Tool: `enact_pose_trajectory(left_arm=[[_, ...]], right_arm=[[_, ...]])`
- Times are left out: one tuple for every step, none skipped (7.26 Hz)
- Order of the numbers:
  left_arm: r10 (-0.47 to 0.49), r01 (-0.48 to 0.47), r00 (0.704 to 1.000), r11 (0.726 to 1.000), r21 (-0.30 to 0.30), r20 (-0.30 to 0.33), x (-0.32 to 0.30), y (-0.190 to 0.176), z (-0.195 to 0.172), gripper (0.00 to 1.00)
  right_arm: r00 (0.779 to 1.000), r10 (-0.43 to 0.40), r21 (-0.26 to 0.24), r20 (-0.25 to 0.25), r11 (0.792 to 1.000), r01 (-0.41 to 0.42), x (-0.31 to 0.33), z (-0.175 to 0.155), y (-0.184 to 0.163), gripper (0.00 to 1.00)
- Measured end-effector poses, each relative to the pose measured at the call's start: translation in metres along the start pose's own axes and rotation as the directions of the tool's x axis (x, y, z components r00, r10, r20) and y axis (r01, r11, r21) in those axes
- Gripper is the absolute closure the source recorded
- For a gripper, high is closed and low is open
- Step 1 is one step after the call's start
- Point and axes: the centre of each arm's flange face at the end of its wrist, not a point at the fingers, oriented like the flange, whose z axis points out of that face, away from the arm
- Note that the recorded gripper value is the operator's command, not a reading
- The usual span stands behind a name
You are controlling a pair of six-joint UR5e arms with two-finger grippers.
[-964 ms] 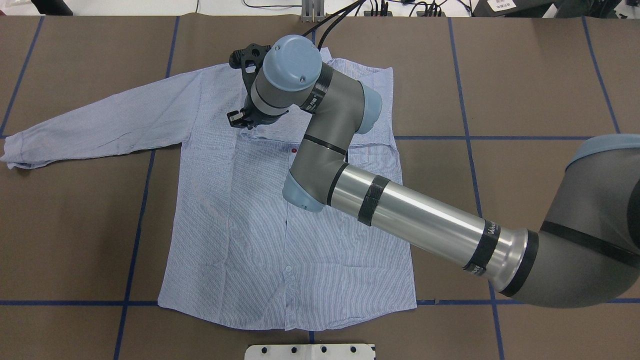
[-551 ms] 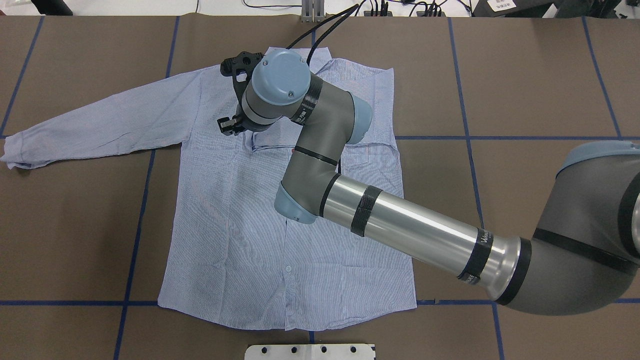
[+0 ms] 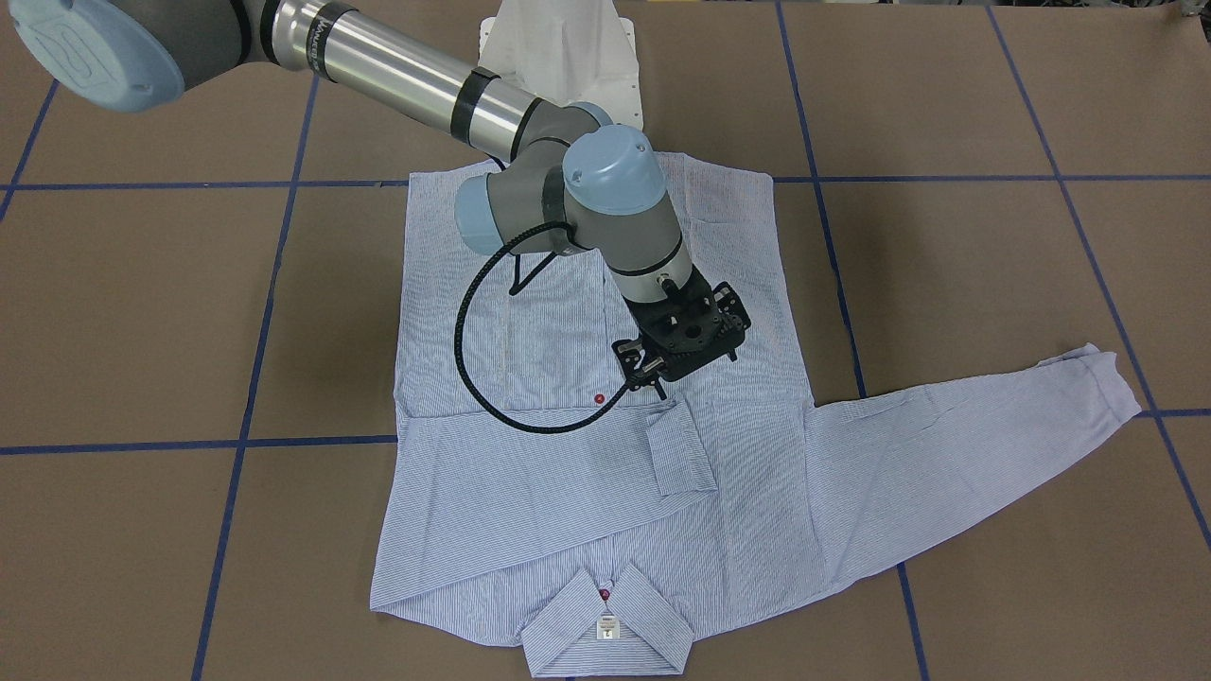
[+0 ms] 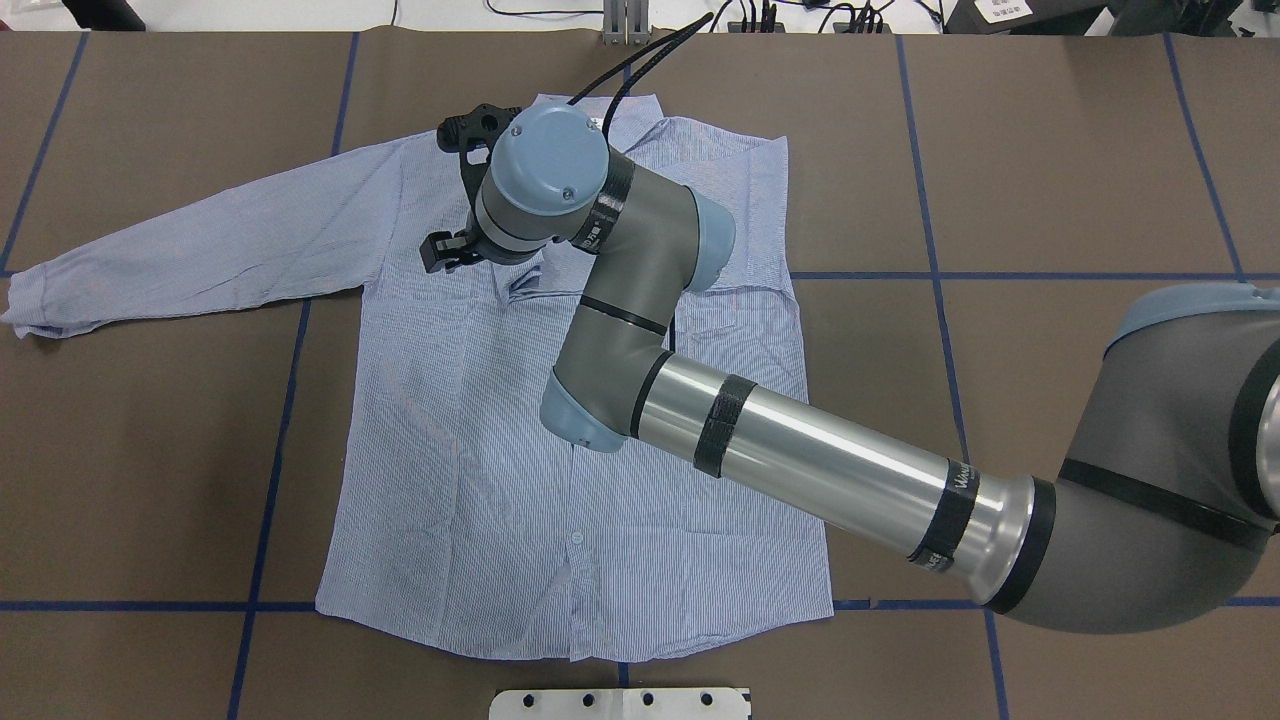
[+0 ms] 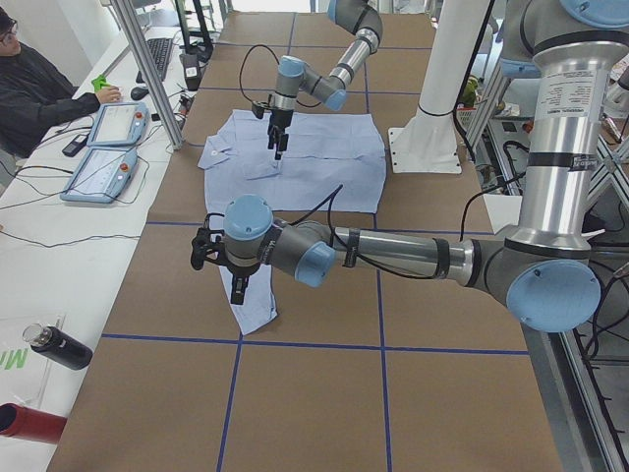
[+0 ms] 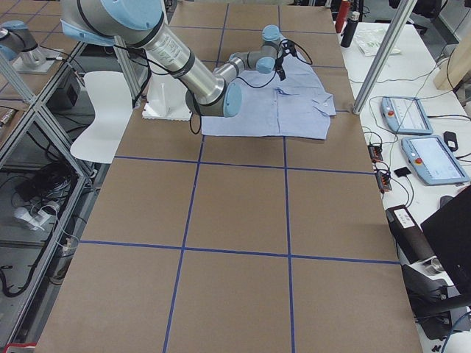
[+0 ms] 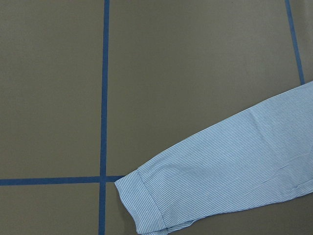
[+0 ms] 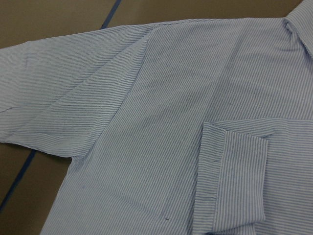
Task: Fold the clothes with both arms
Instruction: 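Lay the sleeve across the shirt front with the right gripper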
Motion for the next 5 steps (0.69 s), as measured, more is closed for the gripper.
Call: enact_pose_trajectory(left_arm=[[-0.002, 0.002, 1.0, 1.0, 0.002, 0.0, 0.001, -0.001, 0.0, 0.01], [-0.002, 0.002, 1.0, 1.0, -0.002, 0.003, 0.007, -0.001, 0.005, 0.01], [-0.004, 0.004, 1.0, 1.0, -0.004, 0.013, 0.021, -0.001, 0.02, 0.01], [-0.026, 0.026, 0.999, 1.0, 0.011, 0.043, 0.042, 0.002, 0.044, 0.01], [-0.05, 0.048, 0.996, 0.998, 0.035, 0.069, 0.056, 0.007, 0.07, 0.01]], right_arm=[[1.0, 0.007, 0.01, -0.028, 1.0, -0.006, 0.008, 0.005, -0.002, 0.02], [0.998, 0.021, 0.022, -0.054, 1.0, -0.02, 0.02, 0.004, -0.011, 0.02], [0.995, 0.043, 0.028, -0.086, 0.999, -0.041, 0.033, -0.002, -0.024, 0.02], [0.989, 0.07, 0.013, -0.128, 0.998, -0.069, 0.045, -0.014, -0.038, 0.02], [0.98, 0.099, -0.024, -0.174, 0.994, -0.105, 0.055, -0.031, -0.05, 0.01]])
